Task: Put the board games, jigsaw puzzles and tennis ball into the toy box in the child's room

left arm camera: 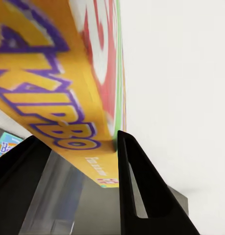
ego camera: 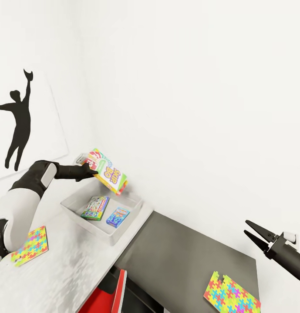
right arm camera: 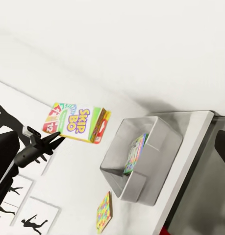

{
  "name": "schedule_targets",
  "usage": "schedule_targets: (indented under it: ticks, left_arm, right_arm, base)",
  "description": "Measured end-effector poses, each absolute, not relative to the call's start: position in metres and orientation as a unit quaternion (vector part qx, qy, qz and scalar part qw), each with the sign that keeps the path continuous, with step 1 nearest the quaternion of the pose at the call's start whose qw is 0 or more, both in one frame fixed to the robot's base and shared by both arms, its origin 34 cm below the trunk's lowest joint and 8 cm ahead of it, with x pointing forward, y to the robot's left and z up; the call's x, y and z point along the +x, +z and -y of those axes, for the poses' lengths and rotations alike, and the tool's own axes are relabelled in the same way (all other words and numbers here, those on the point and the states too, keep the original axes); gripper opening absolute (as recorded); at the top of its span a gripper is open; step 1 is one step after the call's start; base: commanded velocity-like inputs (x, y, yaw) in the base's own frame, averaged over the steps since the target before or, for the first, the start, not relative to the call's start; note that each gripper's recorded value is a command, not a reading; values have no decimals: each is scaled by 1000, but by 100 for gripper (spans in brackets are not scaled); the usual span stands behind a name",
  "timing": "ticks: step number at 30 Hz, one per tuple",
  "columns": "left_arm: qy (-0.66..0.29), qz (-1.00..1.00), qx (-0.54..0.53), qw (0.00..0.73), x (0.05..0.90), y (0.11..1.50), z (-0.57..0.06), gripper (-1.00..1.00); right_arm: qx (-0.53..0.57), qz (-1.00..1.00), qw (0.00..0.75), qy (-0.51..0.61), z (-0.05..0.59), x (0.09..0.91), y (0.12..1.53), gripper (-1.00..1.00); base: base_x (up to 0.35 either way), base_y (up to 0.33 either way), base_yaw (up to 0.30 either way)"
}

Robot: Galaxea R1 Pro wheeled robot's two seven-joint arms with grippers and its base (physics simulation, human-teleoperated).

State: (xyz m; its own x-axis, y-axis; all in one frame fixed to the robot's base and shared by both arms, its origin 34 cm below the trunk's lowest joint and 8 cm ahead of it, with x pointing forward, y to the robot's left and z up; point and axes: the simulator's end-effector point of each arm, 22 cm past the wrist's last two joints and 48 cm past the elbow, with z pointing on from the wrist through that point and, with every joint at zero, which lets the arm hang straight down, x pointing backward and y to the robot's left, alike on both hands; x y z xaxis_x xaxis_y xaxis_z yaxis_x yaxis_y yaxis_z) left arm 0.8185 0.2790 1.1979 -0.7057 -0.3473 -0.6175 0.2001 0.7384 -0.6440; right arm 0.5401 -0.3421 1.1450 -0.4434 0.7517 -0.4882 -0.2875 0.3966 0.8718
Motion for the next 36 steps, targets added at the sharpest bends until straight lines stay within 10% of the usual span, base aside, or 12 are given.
schedule_targets:
  ticks: [36]
  left_arm:
    - [-444,-826,-36,345,812,1174,-257,-100]
  right_arm:
    - [167,-663,489,541,336,541,1139,100]
  base:
    - [0,0,0]
